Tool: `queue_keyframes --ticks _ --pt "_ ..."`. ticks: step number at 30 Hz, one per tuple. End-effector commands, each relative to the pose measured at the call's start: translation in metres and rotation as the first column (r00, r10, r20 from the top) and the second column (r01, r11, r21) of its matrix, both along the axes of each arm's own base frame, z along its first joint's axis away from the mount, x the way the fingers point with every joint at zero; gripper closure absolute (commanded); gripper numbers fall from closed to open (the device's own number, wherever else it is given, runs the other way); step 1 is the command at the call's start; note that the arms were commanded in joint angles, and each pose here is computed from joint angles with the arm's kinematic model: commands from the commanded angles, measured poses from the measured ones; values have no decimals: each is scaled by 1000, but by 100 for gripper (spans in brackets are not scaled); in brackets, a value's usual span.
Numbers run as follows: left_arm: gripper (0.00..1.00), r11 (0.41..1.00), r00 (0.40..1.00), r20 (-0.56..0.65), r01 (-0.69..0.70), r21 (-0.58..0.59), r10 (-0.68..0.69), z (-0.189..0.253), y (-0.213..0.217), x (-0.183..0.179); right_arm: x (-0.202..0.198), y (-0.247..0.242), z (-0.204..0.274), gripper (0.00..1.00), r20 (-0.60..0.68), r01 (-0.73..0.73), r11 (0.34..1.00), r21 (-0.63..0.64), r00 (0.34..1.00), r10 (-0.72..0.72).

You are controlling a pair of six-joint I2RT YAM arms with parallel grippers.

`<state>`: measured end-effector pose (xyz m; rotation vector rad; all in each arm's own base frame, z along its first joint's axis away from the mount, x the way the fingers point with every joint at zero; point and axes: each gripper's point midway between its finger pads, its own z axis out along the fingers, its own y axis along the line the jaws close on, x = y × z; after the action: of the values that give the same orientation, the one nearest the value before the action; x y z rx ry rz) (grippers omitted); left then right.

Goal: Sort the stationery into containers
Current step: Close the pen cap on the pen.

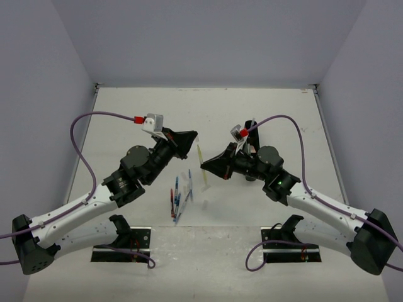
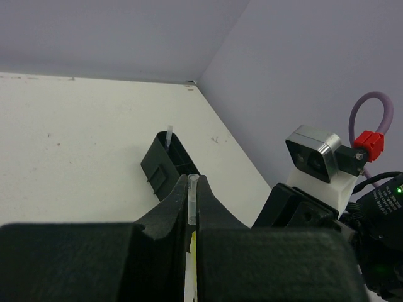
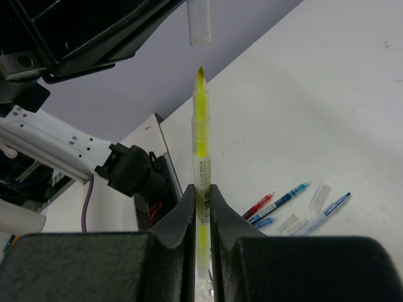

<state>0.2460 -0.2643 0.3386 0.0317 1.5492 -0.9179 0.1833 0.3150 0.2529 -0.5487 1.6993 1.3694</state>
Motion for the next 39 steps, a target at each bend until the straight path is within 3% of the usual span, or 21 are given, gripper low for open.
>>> queue_keyframes --ticks 1,21,39 --pt "100 999 999 32 28 -38 -27 8 -4 -4 4 -2 29 100 77 28 999 38 997 -31" --pt "100 995 995 33 92 -31 -91 -2 -15 -9 10 -8 36 100 97 78 996 32 992 -81" --pt "100 989 992 15 127 -72 -126 -9 -19 -15 30 -8 98 100 181 154 973 171 966 -185"
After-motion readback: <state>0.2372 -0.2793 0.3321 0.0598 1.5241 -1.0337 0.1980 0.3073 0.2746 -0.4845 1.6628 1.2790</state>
